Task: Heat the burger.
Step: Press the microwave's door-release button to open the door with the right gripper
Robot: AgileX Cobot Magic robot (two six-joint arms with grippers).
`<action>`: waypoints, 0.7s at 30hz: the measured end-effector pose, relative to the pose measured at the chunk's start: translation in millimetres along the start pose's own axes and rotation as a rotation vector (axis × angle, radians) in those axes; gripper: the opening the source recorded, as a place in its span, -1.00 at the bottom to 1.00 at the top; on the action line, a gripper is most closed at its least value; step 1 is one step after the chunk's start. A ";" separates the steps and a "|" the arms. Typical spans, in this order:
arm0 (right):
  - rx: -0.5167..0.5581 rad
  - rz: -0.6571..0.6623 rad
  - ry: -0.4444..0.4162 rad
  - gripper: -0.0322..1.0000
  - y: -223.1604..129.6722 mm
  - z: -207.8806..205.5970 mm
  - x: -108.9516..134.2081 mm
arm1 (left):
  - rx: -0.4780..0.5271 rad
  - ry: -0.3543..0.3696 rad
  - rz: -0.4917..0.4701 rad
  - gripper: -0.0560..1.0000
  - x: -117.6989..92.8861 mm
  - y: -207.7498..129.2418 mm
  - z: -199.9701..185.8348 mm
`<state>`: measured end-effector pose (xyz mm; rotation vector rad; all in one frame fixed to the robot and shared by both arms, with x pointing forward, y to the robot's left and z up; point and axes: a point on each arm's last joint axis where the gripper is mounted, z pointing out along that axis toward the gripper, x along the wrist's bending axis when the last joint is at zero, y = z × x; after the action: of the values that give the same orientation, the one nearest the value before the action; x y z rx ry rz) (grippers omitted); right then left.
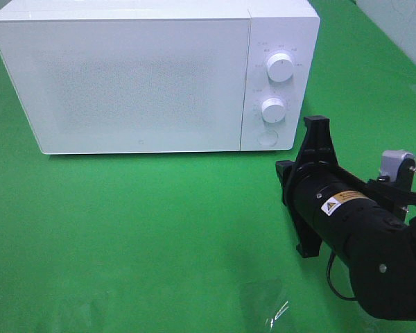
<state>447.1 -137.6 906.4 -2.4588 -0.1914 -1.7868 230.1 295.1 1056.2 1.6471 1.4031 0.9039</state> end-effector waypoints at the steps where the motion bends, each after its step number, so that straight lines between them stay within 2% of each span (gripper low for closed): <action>1: 0.000 0.000 0.000 -0.94 0.0 0.0 0.0 | 0.000 0.000 0.000 0.99 0.0 0.0 0.0; 10: -0.013 0.007 -0.033 -0.94 -1.8 19.1 -12.0 | 0.000 0.000 0.000 0.99 0.0 0.0 0.0; 21: -0.048 0.041 -0.039 -0.94 15.3 53.2 1.9 | 0.000 0.000 0.000 0.99 0.0 0.0 0.0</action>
<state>500.0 -144.6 891.7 -2.5120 -0.1010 -1.7485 230.1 295.1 1056.2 1.6471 1.4031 0.9039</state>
